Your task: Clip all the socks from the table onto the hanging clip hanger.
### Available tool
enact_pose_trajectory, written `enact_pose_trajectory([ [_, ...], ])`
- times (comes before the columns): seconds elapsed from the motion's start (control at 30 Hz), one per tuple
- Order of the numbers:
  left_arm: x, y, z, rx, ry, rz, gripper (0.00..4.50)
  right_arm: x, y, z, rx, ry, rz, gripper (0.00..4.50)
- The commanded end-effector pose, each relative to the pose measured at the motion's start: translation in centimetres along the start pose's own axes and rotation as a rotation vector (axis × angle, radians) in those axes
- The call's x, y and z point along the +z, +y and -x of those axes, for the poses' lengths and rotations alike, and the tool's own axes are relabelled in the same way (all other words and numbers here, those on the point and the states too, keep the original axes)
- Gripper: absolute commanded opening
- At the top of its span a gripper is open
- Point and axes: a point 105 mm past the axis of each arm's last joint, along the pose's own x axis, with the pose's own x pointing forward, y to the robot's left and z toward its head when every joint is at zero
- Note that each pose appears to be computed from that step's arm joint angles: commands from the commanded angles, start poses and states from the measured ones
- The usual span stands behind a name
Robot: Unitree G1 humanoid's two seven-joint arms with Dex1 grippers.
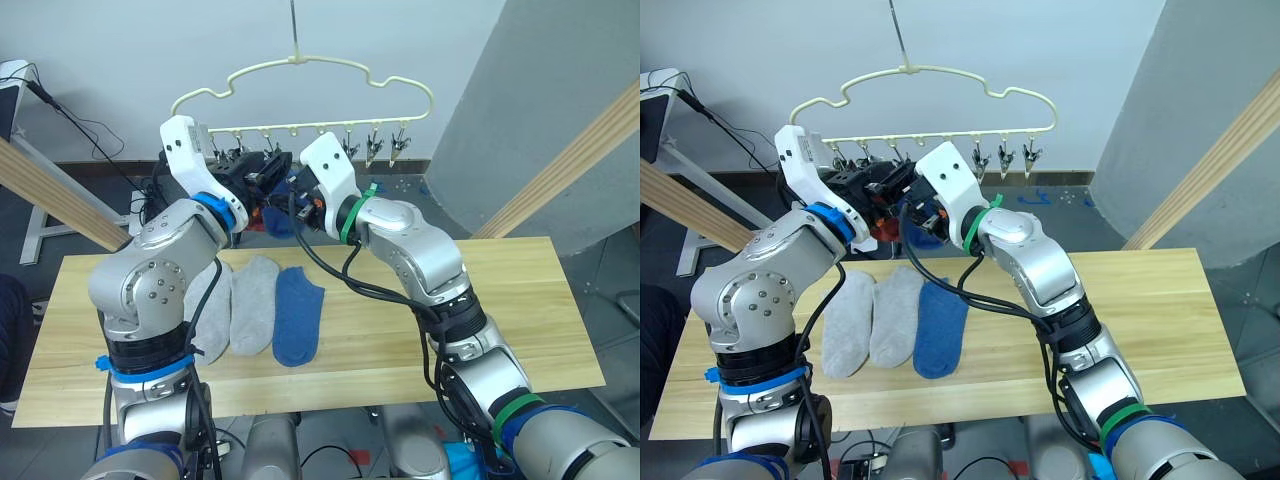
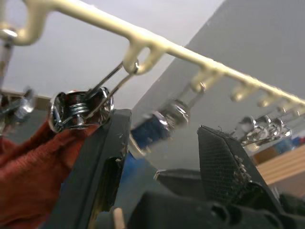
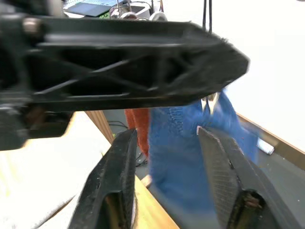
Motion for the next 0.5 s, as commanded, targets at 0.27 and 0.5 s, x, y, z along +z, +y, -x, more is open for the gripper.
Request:
enact_pose_trajectory([
  [0.27,0.1,-0.8,3.3,-0.018,-0.012,-0.120,2.58,0.1,1.3,2.3,0.075,-0.010,0.006,1.96],
  [0.5,-0.3,-1.3,4.6,-0.036,-0.011,-0.167,2.58,-1.3,1.5,5.7,0.099,0.016,-0.012,1.96],
])
